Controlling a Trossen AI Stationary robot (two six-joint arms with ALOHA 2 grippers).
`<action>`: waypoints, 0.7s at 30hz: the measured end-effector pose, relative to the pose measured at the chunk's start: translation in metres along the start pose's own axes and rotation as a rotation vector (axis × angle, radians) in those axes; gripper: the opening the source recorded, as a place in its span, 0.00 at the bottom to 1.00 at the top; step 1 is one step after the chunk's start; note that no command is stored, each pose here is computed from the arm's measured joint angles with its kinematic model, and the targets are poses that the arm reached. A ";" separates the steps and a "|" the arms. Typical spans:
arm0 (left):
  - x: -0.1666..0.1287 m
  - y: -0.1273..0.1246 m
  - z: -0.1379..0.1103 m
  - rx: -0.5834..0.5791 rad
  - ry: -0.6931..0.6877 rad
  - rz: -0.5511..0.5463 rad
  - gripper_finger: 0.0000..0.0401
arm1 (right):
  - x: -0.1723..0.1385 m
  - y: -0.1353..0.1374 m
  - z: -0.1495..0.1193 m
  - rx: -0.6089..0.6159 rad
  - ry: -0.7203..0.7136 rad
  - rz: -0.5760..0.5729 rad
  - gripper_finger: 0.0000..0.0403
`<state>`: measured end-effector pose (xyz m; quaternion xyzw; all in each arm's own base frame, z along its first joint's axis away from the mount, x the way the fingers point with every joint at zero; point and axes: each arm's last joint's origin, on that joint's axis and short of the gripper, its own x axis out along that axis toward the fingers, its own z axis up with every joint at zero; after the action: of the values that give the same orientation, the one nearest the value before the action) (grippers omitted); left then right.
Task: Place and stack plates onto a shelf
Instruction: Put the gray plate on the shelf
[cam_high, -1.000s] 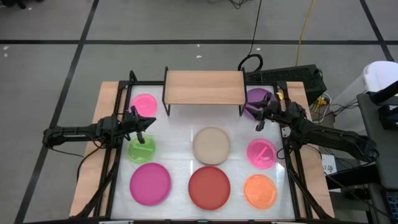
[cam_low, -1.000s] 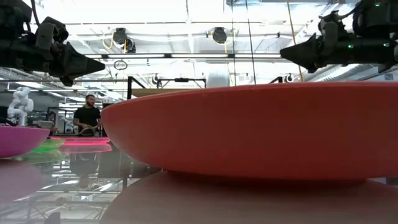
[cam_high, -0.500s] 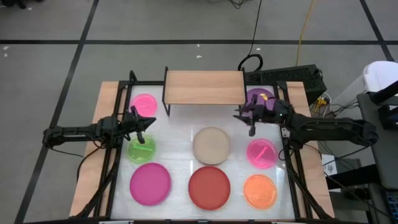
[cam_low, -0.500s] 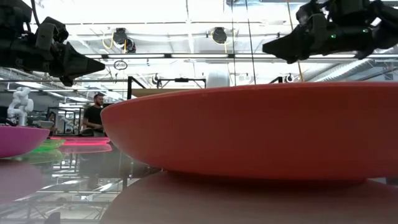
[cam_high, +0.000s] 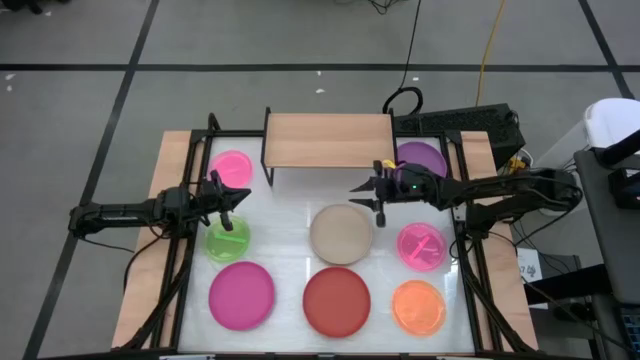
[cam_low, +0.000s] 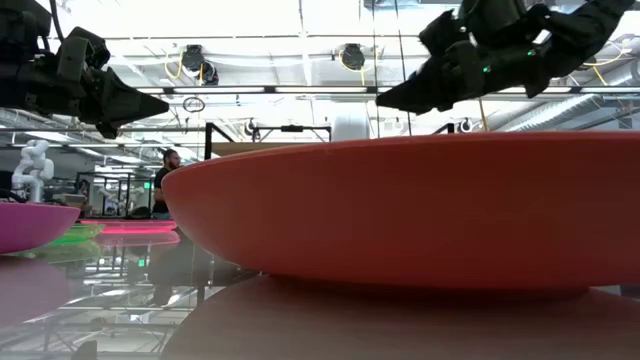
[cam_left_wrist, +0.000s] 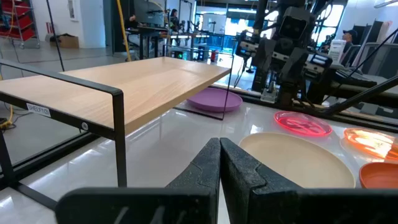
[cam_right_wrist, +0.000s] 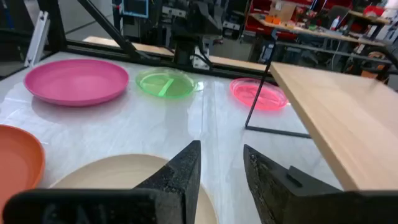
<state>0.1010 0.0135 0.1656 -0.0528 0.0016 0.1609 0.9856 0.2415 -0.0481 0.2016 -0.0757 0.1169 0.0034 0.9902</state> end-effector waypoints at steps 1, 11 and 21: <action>0.000 0.000 0.000 0.000 0.000 0.000 0.03 | 0.003 -0.001 -0.001 0.002 0.009 0.002 0.27; 0.000 0.000 0.000 0.000 0.000 0.000 0.03 | 0.023 0.006 0.007 -0.007 0.026 0.046 0.27; 0.000 0.000 0.000 0.000 0.000 0.000 0.03 | 0.032 0.026 0.028 -0.094 0.113 0.013 0.27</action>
<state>0.1010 0.0135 0.1656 -0.0529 0.0016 0.1607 0.9856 0.2781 -0.0183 0.2169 -0.1217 0.1730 0.0111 0.9773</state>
